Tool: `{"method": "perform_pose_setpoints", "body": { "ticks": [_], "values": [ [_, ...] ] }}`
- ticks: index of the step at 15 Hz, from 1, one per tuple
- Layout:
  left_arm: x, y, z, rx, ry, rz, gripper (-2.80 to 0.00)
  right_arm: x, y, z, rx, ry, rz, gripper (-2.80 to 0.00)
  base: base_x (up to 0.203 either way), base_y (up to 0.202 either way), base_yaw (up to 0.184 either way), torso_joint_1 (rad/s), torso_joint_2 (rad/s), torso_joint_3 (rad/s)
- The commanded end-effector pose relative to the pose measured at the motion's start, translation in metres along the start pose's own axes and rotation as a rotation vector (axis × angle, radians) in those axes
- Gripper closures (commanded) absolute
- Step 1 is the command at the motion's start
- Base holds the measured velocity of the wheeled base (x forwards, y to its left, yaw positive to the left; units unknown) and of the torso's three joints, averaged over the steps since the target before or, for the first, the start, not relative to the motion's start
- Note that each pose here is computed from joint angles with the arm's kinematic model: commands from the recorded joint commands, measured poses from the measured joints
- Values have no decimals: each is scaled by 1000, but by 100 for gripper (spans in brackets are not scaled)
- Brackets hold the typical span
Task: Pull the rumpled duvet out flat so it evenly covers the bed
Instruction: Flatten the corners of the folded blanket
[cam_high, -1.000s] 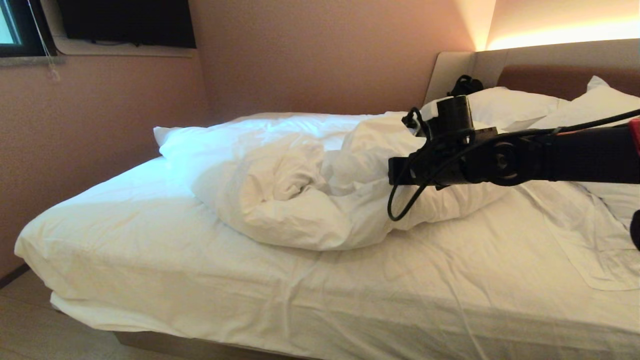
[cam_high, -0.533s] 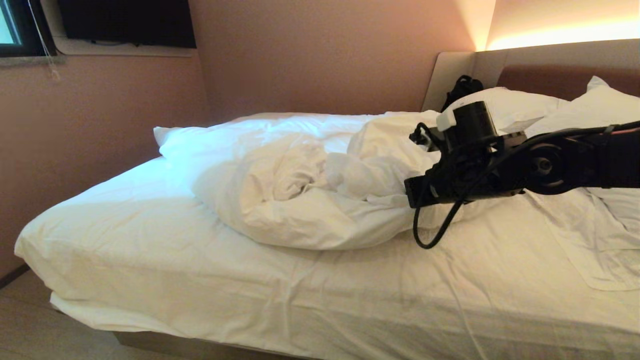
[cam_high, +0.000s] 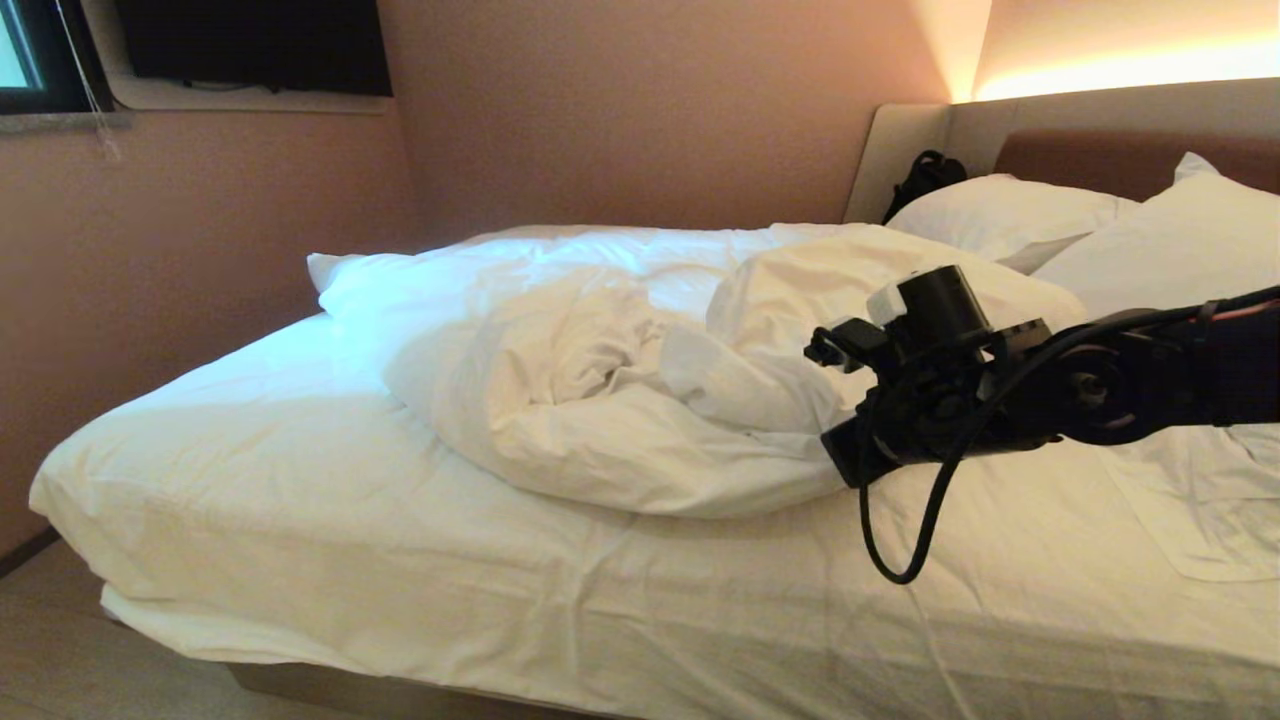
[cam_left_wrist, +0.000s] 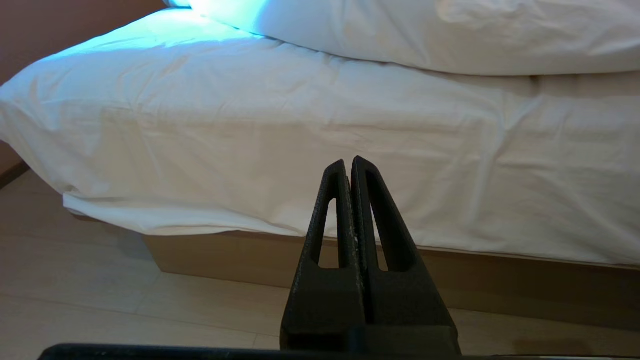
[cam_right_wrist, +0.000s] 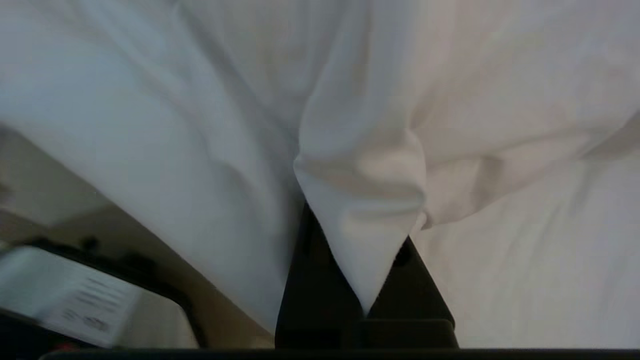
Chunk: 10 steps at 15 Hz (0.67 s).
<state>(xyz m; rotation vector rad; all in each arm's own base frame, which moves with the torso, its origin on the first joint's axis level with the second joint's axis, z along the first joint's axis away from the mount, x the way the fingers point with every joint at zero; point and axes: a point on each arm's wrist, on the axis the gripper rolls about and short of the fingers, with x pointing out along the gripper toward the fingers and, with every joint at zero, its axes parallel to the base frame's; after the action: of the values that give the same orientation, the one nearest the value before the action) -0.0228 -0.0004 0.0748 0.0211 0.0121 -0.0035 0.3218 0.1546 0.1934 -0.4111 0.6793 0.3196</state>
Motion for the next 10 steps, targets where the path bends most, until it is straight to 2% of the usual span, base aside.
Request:
{"method": "perform_pose_setpoints", "body": {
  "ticks": [1, 3, 4, 8, 10],
  "values": [
    [0, 0, 0, 0, 0, -1, 0, 17, 5, -7, -96, 47, 11, 0, 0, 0, 0, 0, 0, 0],
    [0, 0, 0, 0, 0, 0, 0, 29, 9, -9, -103, 64, 17, 0, 0, 0, 0, 0, 0, 0],
    [0, 0, 0, 0, 0, 2, 0, 39, 12, -11, -105, 72, 19, -280, 0, 0, 0, 0, 0, 0],
    [0, 0, 0, 0, 0, -1, 0, 77, 20, -14, -110, 101, 23, -280, 0, 0, 0, 0, 0, 0],
    [0, 0, 0, 0, 0, -1, 0, 74, 19, -12, -108, 95, 11, -280, 0, 0, 0, 0, 0, 0]
  ]
}}
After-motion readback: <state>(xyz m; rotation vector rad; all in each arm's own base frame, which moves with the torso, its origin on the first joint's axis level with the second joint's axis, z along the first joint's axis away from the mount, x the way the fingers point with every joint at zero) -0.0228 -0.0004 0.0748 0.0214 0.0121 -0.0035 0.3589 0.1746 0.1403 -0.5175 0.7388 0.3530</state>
